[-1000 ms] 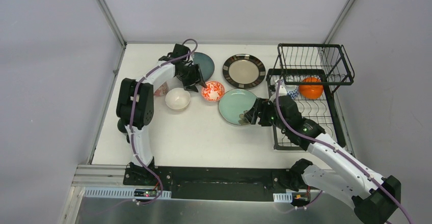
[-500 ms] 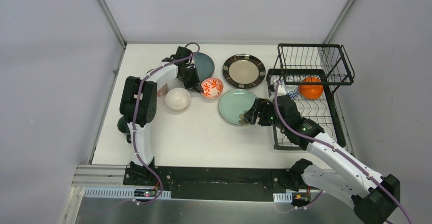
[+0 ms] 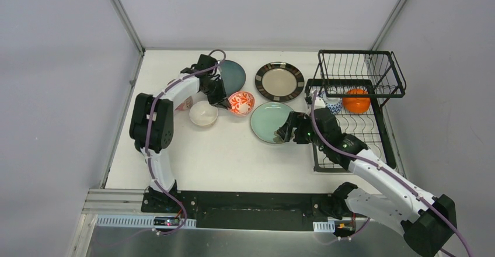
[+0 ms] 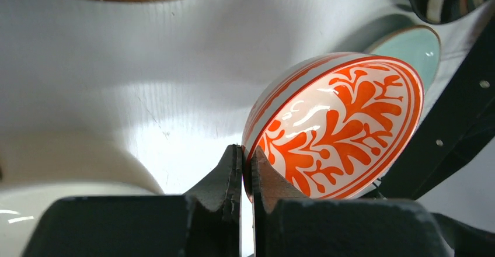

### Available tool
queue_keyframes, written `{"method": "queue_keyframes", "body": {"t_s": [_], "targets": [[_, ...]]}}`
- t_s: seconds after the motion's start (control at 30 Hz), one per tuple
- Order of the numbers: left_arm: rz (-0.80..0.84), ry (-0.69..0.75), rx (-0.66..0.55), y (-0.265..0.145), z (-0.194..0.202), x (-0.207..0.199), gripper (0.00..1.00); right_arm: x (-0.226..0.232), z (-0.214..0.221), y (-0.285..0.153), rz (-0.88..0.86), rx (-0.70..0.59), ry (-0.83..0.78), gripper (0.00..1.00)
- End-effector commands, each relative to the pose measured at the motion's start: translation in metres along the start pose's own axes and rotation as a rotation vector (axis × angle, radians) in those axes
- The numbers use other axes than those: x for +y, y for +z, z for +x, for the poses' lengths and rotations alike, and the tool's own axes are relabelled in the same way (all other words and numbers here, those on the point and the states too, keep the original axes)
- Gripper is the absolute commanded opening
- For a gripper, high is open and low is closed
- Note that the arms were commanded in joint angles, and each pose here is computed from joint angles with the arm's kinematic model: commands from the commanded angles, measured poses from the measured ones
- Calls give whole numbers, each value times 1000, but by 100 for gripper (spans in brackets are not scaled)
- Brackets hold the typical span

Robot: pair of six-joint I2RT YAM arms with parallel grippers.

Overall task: Load the mixed dishes into the dish rack
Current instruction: Pick up the bowl from the center of the board.

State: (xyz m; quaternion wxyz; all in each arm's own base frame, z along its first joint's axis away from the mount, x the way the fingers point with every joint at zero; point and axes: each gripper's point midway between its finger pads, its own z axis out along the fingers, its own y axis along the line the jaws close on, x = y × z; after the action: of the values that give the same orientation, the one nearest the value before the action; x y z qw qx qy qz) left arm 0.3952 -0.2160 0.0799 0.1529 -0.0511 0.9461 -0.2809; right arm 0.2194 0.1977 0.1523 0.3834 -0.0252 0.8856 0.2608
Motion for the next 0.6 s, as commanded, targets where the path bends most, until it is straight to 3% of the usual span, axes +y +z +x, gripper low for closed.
{"method": "queue_keyframes", "body": {"t_s": [0.0, 0.57], "targets": [[149, 50, -70, -49, -2, -47, 0, 26, -24, 0, -102, -79, 52, 78], [411, 201, -228, -130, 32, -93, 0, 103, -67, -8, -449, -143, 243, 85]]}}
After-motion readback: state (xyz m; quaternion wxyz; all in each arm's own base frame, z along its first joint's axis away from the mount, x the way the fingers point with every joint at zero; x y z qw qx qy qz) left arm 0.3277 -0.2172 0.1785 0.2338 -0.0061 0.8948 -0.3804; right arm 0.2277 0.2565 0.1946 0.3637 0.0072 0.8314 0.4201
